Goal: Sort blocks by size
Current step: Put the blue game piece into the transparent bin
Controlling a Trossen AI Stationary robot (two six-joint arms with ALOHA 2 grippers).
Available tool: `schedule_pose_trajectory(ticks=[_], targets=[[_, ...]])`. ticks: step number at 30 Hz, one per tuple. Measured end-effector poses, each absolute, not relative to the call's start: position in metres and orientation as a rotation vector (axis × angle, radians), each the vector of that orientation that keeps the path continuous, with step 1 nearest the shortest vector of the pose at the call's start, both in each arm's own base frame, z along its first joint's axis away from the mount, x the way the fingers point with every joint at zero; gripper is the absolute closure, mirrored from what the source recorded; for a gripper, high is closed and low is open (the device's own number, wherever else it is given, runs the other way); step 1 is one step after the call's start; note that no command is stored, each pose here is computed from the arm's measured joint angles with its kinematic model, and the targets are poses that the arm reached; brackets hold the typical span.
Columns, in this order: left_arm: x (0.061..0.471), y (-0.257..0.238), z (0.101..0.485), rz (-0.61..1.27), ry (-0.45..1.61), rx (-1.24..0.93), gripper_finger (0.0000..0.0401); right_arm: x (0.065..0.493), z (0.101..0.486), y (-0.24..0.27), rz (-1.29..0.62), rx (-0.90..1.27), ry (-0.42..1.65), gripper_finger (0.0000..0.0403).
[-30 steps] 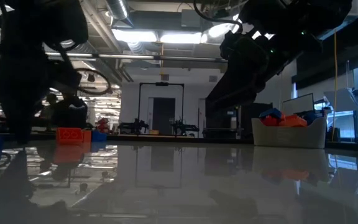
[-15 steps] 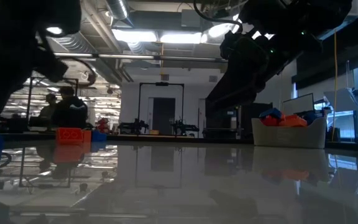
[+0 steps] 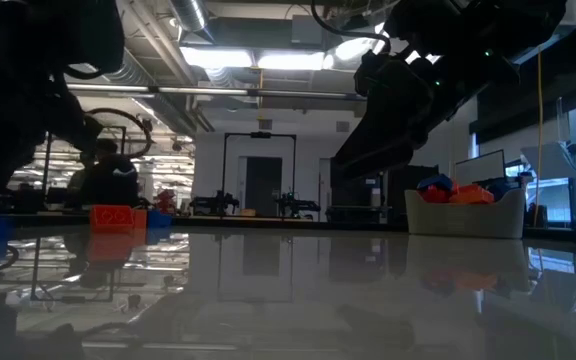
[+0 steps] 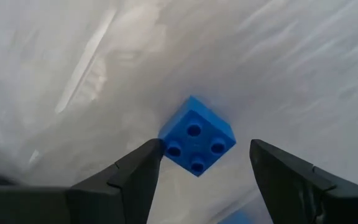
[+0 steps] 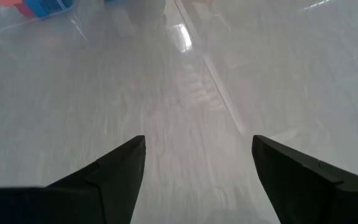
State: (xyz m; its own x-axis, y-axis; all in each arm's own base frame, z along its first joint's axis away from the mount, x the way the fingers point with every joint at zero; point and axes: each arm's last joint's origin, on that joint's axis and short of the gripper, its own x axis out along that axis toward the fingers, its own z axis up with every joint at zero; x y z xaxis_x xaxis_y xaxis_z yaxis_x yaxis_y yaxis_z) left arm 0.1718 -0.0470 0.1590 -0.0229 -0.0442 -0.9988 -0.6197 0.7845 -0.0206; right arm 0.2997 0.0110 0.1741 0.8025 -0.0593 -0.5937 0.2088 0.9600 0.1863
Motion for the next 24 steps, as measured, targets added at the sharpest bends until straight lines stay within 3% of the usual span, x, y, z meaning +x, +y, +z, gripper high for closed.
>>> schedule_pose_trajectory(ticks=[11, 16, 24], targets=[[0.197, -0.045, 0.159, 0.338, 1.317, -0.6, 0.0166, 0.3, 0.174, 0.011, -0.146, 0.249, 0.624, 0.0109], [0.197, -0.044, 0.161, 0.334, 1.329, -0.582, 0.0166, 0.3, 0.174, 0.011, -0.146, 0.249, 0.624, 0.0109], [0.208, -0.061, 0.192, 0.271, 1.282, -0.455, 0.0166, 0.3, 0.174, 0.011, -0.145, 0.245, 0.624, 0.0109]])
